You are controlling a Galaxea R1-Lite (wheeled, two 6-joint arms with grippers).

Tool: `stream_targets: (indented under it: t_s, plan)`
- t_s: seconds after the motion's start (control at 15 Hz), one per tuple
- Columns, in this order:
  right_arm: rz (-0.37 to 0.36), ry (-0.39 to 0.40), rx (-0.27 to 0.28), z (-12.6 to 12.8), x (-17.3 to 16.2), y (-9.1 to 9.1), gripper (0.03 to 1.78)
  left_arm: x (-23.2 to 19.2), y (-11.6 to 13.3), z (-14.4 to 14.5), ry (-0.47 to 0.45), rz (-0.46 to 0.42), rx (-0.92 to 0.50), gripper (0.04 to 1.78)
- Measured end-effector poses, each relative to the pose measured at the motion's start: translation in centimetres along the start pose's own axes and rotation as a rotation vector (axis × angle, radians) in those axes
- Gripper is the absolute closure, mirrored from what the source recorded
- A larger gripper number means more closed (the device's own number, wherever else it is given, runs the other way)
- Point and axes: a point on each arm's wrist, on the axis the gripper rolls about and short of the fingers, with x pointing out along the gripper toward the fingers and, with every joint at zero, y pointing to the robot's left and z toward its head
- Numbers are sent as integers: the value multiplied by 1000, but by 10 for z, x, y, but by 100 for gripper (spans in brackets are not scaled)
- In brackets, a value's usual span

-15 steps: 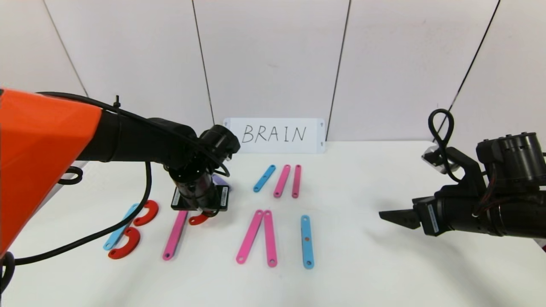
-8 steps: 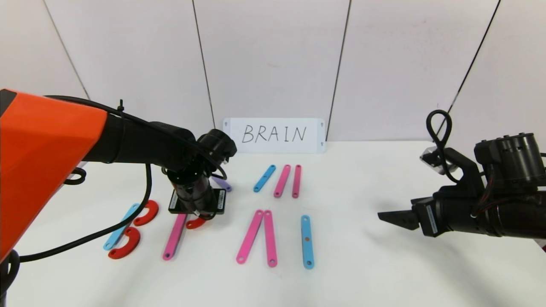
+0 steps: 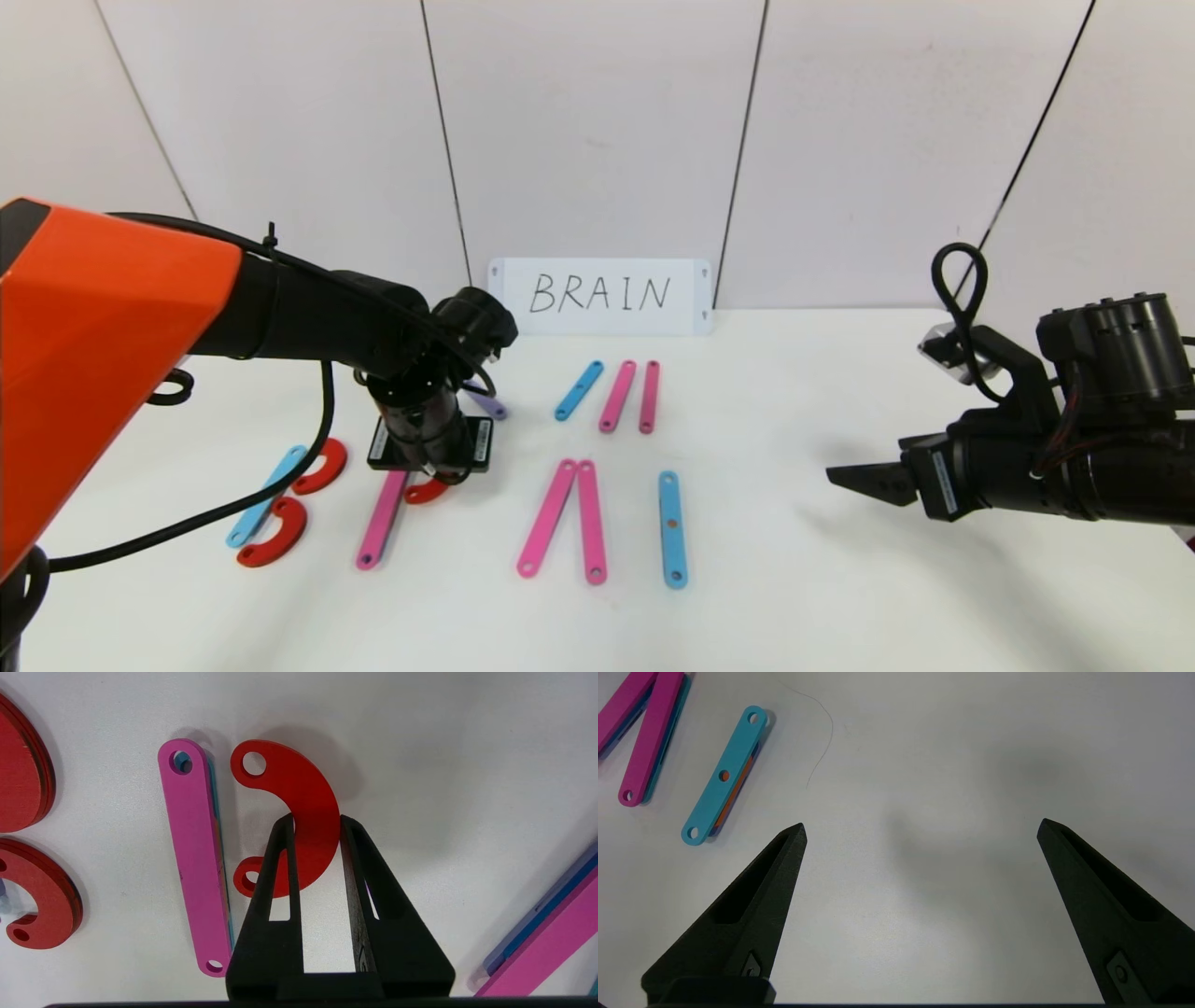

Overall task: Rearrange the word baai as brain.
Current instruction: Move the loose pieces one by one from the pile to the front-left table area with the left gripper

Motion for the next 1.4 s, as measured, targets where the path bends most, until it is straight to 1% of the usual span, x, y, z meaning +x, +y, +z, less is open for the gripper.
stream_targets:
  t_s: [0.07, 0.2, 0.27, 0.53, 0.67, 0.73, 0.8, 0.93, 1.13, 1.27, 1.4]
  plan:
    - [0, 0, 0, 0, 0, 0, 8, 1, 0, 0, 2, 1, 0, 143]
    - [0, 0, 0, 0, 0, 0, 8, 2, 0, 0, 5, 2, 1, 123]
    - [0, 0, 0, 0, 0, 0, 8, 3, -1, 0, 6, 1, 1, 109]
    - [0, 2, 0, 0, 0, 0, 8, 3, -1, 1, 4, -6, 0, 42]
    - [0, 1, 0, 0, 0, 0, 8, 1, -3, 3, -14, -17, -4, 22]
    - [0, 1, 0, 0, 0, 0, 8, -1, -3, 4, -22, -23, -4, 14]
    - [0, 1, 0, 0, 0, 0, 8, -3, -4, 5, -30, -27, -6, 10]
    - [0, 2, 0, 0, 0, 0, 8, -7, -4, 9, -53, -37, -21, 8]
    - [0, 1, 0, 0, 0, 0, 8, -12, -6, 24, -129, -62, -55, 8]
    - [0, 1, 0, 0, 0, 0, 8, -12, -9, 33, -162, -78, -108, 8]
    - [0, 1, 0, 0, 0, 0, 8, -7, -11, 42, -185, -70, -169, 8]
